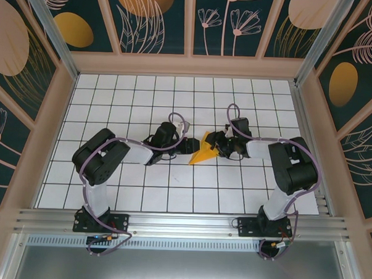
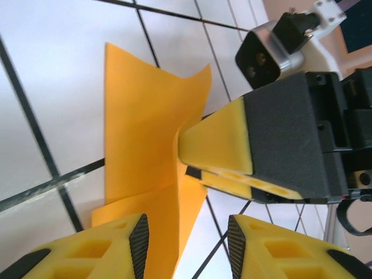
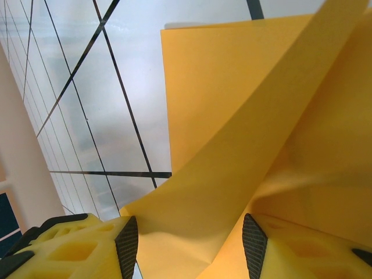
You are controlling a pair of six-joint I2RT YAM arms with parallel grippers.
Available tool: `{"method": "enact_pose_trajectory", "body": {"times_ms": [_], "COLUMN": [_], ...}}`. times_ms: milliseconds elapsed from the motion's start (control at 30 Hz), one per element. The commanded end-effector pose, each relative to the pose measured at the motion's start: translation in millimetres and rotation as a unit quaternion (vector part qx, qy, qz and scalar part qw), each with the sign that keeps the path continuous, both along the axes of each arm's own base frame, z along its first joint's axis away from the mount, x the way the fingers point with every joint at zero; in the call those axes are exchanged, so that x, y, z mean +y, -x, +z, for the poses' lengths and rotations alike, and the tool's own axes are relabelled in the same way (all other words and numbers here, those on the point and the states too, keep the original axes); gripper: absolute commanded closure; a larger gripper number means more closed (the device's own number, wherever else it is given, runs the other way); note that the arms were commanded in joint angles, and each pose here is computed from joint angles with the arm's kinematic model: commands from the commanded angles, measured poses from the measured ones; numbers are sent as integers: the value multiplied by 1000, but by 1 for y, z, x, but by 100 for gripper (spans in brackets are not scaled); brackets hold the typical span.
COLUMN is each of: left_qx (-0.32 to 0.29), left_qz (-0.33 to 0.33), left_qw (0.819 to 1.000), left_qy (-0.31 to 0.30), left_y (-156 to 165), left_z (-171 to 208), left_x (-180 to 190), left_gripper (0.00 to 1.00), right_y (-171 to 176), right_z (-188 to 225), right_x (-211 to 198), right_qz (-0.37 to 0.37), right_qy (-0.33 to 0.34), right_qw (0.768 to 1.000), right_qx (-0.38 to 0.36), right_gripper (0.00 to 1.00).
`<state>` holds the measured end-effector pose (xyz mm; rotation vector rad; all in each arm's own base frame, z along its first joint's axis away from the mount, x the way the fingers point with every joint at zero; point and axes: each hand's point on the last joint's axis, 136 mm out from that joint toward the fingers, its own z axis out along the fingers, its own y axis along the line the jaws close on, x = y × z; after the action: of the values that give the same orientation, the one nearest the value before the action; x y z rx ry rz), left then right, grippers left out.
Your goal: Fold a paper plane with a square sheet of paper (pick it up from the middle)
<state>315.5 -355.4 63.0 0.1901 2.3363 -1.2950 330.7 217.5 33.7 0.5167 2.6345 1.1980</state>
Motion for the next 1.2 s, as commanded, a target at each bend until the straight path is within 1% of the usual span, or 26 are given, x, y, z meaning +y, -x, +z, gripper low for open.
{"method": "enact_pose_trajectory", "body": {"times_ms": [0, 133, 267, 567, 867, 1067, 1100, 1167], "left_qx": [-4, -6, 5, 24, 33, 42, 34, 38], "left_qz": [6, -13, -17, -46, -47, -62, -64, -67], "left_qw": [999, 998, 997, 997, 995, 995, 996, 995], "left_qy": [-35, -65, -74, -58, -76, -65, -58, -56], "left_y": [-1, 5, 6, 10, 12, 17, 12, 12], "left_z": [4, 4, -1, -9, -27, -30, -22, -24], "left_x": [6, -1, -4, -23, -20, -24, -30, -31], "left_gripper": [56, 56, 56, 62, 63, 70, 71, 73], "right_y": [12, 12, 12, 12, 13, 12, 12, 12], "right_z": [-35, -37, -37, -37, -38, -37, -37, -37], "right_x": [-19, -19, -19, -19, -19, -19, -19, -18], "right_qz": [-21, -21, -21, -21, -21, -21, -21, -20], "right_qy": [56, 58, 58, 57, 57, 57, 57, 56], "right_qw": [997, 997, 997, 997, 997, 997, 997, 997], "right_qx": [50, 51, 52, 51, 53, 52, 52, 51], "right_gripper": [47, 47, 47, 47, 47, 47, 47, 47]}}
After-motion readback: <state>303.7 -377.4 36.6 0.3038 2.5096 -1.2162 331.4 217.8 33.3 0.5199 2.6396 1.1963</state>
